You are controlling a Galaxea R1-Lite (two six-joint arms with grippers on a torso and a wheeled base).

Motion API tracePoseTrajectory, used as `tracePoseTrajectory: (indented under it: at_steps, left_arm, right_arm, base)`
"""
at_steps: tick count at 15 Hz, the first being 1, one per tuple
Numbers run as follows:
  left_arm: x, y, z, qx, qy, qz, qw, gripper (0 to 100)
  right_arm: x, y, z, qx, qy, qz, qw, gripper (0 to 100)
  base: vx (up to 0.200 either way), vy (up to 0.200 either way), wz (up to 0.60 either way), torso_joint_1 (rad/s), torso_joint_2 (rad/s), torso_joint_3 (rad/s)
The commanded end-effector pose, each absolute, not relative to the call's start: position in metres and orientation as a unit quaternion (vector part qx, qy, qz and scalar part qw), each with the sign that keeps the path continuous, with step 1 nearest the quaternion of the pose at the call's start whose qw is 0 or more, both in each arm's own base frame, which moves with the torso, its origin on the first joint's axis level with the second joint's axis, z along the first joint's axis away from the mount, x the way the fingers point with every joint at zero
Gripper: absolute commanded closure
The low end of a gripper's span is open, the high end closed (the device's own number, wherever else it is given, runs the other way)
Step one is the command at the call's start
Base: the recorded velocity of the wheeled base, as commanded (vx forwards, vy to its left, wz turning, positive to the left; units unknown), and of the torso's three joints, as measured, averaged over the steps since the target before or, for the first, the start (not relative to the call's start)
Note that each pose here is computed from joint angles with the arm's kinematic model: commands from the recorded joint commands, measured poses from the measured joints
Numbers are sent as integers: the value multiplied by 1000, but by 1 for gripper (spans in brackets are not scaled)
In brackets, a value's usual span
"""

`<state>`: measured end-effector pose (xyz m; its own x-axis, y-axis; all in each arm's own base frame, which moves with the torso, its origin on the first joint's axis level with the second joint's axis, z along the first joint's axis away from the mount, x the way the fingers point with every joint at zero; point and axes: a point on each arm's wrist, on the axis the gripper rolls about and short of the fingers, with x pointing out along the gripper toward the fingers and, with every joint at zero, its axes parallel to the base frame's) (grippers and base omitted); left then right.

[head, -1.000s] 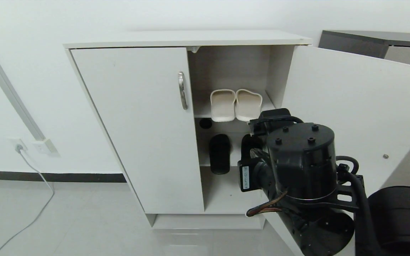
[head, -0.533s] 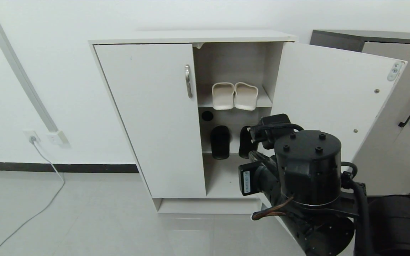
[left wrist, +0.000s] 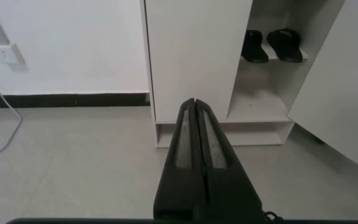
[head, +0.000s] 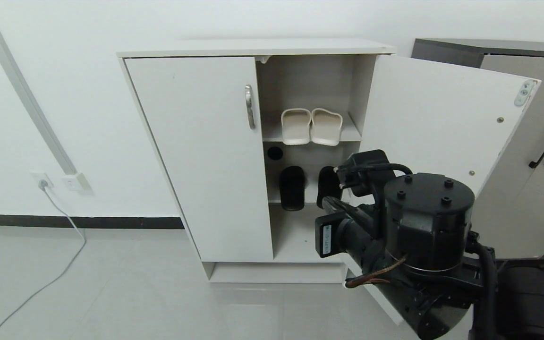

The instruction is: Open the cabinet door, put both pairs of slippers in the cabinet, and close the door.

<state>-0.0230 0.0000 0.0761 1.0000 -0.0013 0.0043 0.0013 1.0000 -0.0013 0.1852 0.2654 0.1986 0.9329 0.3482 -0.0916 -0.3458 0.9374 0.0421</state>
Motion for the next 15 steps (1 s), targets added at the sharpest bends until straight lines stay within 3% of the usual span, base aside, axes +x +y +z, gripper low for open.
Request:
tracePoseTrajectory:
  at_steps: [1, 5, 15]
  left_arm:
    - [-23, 0, 76, -1, -2, -1, 1000, 100]
    - [-23, 0, 76, -1, -2, 0, 1000, 100]
    - [-23, 0, 76, -1, -2, -1, 1000, 100]
  right_arm:
    - [184, 265, 194, 10, 53, 193, 980, 100]
    - [192, 255, 180, 14, 60, 255, 965, 100]
    - [201, 255, 169, 3, 66, 254, 965, 100]
  base:
    - [0, 0, 0, 0, 0, 0]
    - [0, 0, 0, 0, 0, 0]
    - [0, 0, 0, 0, 0, 0]
